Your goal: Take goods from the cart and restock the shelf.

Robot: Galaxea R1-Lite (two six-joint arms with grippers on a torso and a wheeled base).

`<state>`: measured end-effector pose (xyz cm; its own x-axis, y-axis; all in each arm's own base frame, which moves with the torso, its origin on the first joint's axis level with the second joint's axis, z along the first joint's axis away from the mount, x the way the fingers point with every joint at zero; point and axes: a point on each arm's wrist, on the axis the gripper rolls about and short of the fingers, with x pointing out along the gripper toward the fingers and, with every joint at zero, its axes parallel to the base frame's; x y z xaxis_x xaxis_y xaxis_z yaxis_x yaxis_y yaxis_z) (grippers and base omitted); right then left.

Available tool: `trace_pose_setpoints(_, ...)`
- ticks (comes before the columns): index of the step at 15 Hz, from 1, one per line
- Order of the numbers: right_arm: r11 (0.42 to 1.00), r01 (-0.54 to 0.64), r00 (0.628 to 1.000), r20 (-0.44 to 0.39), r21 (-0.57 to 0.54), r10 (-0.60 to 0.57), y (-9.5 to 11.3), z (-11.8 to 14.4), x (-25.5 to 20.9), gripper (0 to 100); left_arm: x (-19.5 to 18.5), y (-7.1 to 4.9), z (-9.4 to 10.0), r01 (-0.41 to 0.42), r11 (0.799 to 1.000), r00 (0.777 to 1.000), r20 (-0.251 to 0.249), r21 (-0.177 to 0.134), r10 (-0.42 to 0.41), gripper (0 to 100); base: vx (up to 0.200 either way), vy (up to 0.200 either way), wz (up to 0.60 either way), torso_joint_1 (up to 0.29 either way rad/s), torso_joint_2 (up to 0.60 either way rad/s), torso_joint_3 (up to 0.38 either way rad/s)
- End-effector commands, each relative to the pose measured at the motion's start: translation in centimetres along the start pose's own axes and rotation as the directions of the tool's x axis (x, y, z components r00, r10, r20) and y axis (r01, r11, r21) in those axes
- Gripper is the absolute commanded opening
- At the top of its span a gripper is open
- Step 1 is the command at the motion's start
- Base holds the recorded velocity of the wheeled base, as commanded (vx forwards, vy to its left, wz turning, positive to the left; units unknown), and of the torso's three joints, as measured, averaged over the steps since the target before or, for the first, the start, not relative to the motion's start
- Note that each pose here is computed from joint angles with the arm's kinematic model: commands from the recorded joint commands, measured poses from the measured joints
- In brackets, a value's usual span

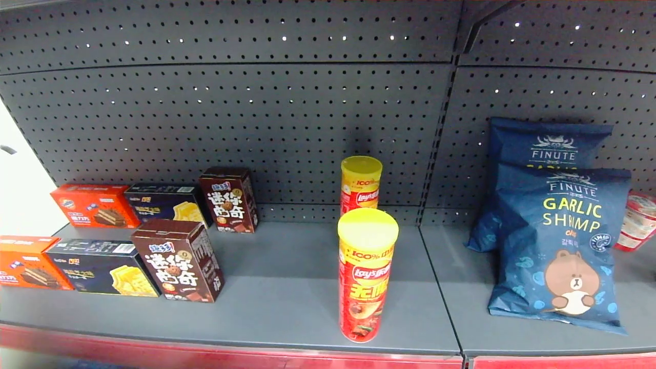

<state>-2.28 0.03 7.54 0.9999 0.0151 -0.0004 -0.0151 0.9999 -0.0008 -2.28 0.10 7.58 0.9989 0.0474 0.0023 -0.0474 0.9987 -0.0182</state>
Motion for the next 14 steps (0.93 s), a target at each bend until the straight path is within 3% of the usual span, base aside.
trace_pose_setpoints(1,1.0,0.001,1.0,0.002,-0.001,-0.001,0.0,0.02,0.0,100,0.0,0.0,-0.02,0.001,1.0,1.0,-0.001,0.0,-0.001,100,0.0,0.0,0.0,0.0,0.0,0.0)
trace_pose_setpoints(14,1.0,0.001,1.0,0.002,-0.001,-0.001,0.0,0.02,0.0,100,0.0,0.0,-0.02,0.004,1.0,1.0,-0.001,0.014,-0.004,100,0.015,0.0,0.0,0.0,0.0,0.0)
